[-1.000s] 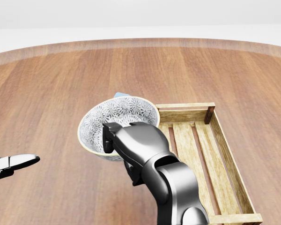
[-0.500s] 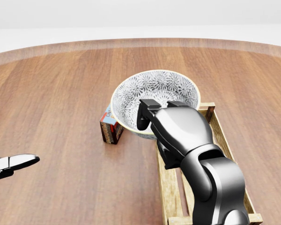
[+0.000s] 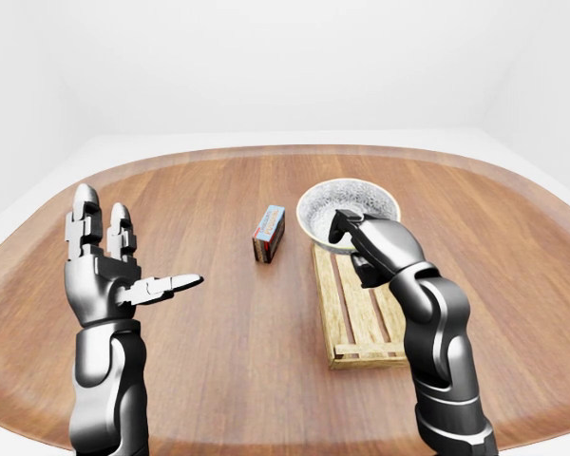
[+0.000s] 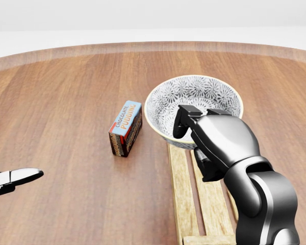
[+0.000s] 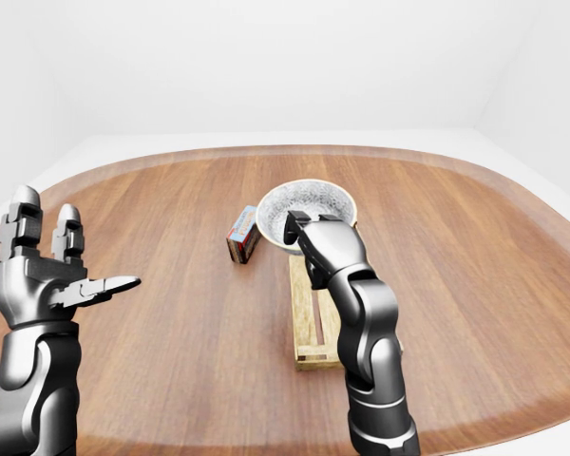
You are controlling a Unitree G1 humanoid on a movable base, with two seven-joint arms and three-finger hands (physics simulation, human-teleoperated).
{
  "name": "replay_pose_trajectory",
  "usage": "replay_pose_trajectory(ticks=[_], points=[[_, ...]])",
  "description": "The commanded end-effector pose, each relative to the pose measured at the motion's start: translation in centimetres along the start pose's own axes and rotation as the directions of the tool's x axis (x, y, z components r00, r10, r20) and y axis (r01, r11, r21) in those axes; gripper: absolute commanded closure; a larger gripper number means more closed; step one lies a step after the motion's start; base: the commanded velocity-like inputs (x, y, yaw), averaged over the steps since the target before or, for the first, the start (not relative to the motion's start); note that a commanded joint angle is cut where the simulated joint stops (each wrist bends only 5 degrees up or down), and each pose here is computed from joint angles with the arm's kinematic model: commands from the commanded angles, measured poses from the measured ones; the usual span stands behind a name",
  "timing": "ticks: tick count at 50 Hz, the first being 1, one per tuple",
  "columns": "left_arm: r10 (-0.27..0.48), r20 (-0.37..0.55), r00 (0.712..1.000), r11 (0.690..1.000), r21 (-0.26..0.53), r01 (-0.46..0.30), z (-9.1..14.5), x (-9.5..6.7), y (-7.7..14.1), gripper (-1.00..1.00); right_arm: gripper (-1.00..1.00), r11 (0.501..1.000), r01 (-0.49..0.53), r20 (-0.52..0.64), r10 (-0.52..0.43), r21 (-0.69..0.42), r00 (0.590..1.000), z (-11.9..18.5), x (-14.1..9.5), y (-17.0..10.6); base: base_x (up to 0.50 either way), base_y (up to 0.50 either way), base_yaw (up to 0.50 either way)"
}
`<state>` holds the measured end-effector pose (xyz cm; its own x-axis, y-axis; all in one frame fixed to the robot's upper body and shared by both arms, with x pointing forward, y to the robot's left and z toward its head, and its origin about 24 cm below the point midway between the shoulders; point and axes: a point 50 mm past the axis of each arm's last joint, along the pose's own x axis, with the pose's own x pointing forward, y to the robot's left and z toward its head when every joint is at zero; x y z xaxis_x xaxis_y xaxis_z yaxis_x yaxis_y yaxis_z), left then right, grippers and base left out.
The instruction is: Pick up the bowl on the left and put it in the tray.
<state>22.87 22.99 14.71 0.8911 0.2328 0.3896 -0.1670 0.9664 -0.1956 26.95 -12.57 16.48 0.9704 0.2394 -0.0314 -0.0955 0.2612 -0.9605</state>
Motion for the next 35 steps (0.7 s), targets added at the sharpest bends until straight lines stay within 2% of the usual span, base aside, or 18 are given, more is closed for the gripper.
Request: replay_pose_trajectory(ticks=[1,7,14,20,35], points=[[-0.001,-0.001,1.0,1.0,0.0,0.001,0.0,0.0,0.0,-1.0,1.0,1.0,-0.006,-0.041,0.006,-0.006,0.999,-1.6,0.1,-0.3,0.0,0.0,0.0],[-0.001,0.001,1.0,1.0,0.0,0.001,0.0,0.0,0.0,-1.0,1.0,0.999,-0.032,-0.033,0.033,0.036,0.999,-2.3,0.2,0.1,0.0,0.0,0.0],[0.002,0.003,1.0,1.0,0.0,-0.002,0.1,0.0,0.1,-1.0,1.0,0.998,-0.003,-0.016,0.004,0.068,1.0,-2.8,-0.5,-0.6,0.0,0.0,0.0],[0.001,0.009,1.0,1.0,0.0,-0.001,0.2,-0.1,0.0,-1.0,1.0,0.992,-0.022,-0.013,0.023,0.123,1.0,-3.6,-0.9,0.0,0.0,0.0,0.0],[0.0,-0.002,1.0,1.0,0.003,0.0,0.0,-0.1,0.0,-1.0,1.0,0.974,0.003,-0.03,0.004,0.227,1.0,-5.1,-0.5,1.6,0.0,0.0,0.0]])
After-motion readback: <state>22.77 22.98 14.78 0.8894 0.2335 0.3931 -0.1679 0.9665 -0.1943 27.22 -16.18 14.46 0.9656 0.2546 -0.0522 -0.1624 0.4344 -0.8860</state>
